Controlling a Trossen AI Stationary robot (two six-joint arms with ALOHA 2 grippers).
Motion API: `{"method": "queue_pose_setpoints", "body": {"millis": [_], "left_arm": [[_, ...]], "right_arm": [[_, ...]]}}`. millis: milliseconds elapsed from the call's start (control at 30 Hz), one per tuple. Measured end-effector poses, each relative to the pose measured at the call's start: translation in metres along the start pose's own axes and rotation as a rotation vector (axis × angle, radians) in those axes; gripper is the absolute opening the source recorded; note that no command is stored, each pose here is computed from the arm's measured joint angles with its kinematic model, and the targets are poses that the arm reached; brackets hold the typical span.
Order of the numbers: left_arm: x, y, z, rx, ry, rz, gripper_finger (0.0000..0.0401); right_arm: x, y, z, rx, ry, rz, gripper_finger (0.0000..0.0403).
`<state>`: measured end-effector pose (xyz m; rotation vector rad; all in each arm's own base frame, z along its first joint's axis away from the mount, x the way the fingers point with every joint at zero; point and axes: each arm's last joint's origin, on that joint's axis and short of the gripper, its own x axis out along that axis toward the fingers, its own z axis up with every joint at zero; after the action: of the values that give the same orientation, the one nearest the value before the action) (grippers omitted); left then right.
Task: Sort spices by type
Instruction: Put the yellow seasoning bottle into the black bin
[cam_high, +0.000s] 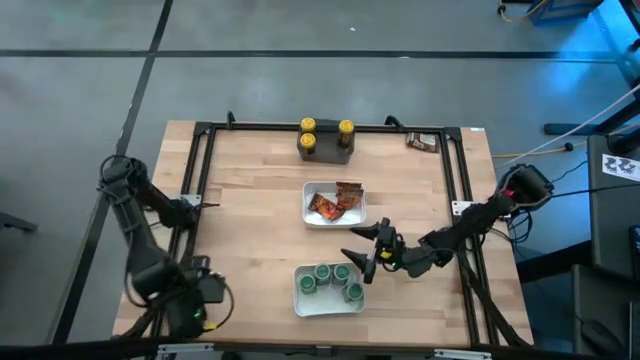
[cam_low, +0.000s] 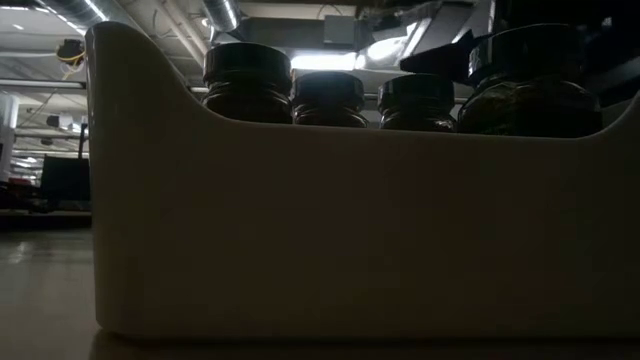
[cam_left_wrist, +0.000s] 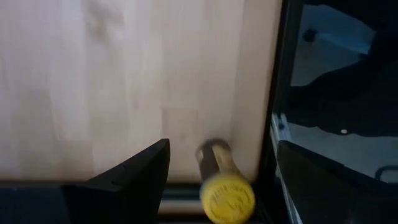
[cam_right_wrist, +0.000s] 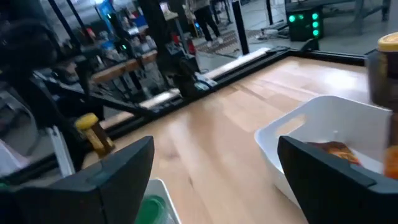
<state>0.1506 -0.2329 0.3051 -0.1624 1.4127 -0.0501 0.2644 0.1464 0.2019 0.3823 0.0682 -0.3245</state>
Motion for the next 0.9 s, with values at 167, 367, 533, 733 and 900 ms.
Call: {"method": "queue_pose_setpoints", "body": {"millis": [167,367,533,733,900], "left_arm": [[-0.001,-0.011,-0.026,-0.033,-0.006,0.010,0.0280],[0.015,-0.014,-0.053,-0.084,0.024,0.058,0.0280],[0.027,-0.016,-0.061,-0.136,0.043,0.043,0.0280],[0.042,-0.016,-0.066,-0.147,0.044,0.018,0.0280],[0.049,-0.013,-0.069,-0.169,0.053,0.039,0.0280]], "right_arm": [[0.006,0.002,-0.010,0.028,-0.010,0.028,0.0342],[0.008,0.003,-0.014,0.058,-0.009,0.037,0.0342],[0.008,0.003,-0.013,0.062,-0.012,0.038,0.0342],[0.008,0.003,-0.013,0.065,-0.014,0.040,0.0342],[0.008,0.004,-0.013,0.064,0.001,0.067,0.0342]]}}
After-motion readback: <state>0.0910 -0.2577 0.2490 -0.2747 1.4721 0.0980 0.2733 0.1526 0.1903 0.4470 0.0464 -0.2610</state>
